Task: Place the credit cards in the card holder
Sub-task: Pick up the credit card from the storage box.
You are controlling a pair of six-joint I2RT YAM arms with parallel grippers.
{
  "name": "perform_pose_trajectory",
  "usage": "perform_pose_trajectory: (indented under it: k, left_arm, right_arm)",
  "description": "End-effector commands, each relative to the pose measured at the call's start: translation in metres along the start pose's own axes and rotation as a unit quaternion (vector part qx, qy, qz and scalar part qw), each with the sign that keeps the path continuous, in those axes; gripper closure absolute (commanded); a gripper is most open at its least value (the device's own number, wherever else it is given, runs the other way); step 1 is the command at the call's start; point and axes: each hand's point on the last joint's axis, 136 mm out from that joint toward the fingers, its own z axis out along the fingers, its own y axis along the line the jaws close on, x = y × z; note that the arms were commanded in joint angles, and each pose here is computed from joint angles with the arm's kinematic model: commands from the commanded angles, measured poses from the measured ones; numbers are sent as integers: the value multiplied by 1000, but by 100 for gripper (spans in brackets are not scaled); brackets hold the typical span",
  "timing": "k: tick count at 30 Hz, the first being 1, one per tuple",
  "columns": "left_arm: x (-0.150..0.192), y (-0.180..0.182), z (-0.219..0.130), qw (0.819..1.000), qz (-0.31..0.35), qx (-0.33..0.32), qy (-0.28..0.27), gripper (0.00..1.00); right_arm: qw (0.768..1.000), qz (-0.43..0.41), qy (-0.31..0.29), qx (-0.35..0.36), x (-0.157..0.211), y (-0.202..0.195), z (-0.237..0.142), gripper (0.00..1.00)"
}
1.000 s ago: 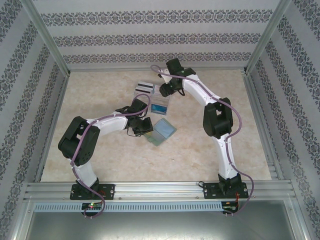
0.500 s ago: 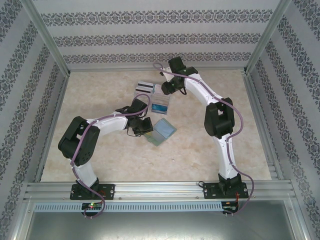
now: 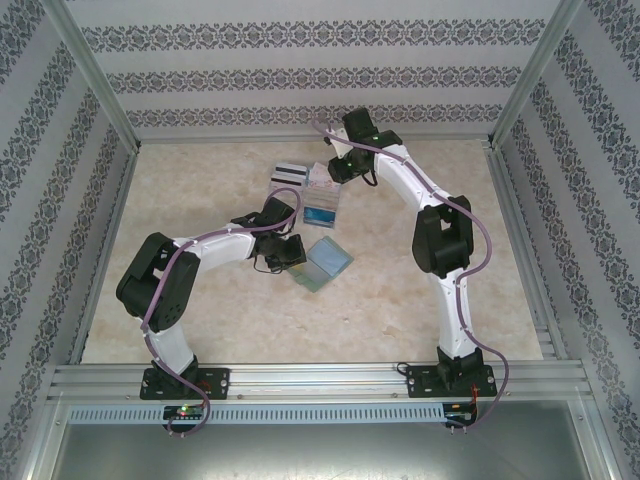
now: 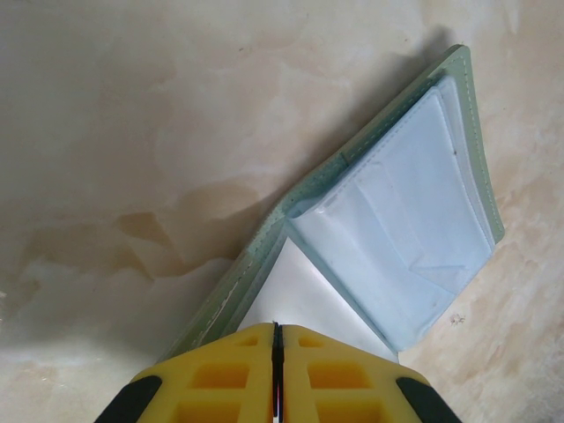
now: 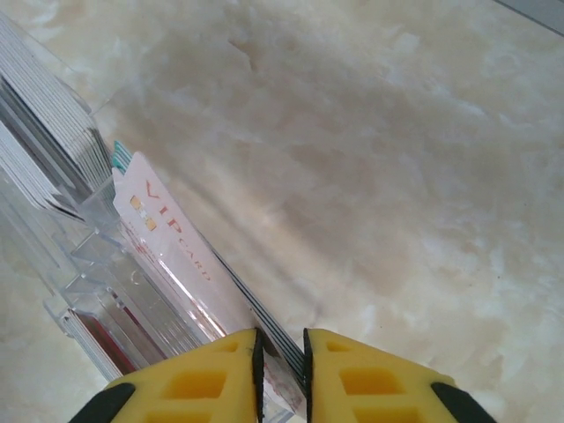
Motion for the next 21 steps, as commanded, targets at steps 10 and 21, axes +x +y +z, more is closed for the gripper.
perform_pose_trajectory:
  k: [10,21]
  left_arm:
    - [-2,-2,-6,1000,4,3,-7,90]
    - [-1,-1,-6,1000,3,3,-7,90]
  right_arm:
    - [999,2,-38,-13,-19,3,-30,88]
    - [996,31,-62,-60,-24,3,-44,93]
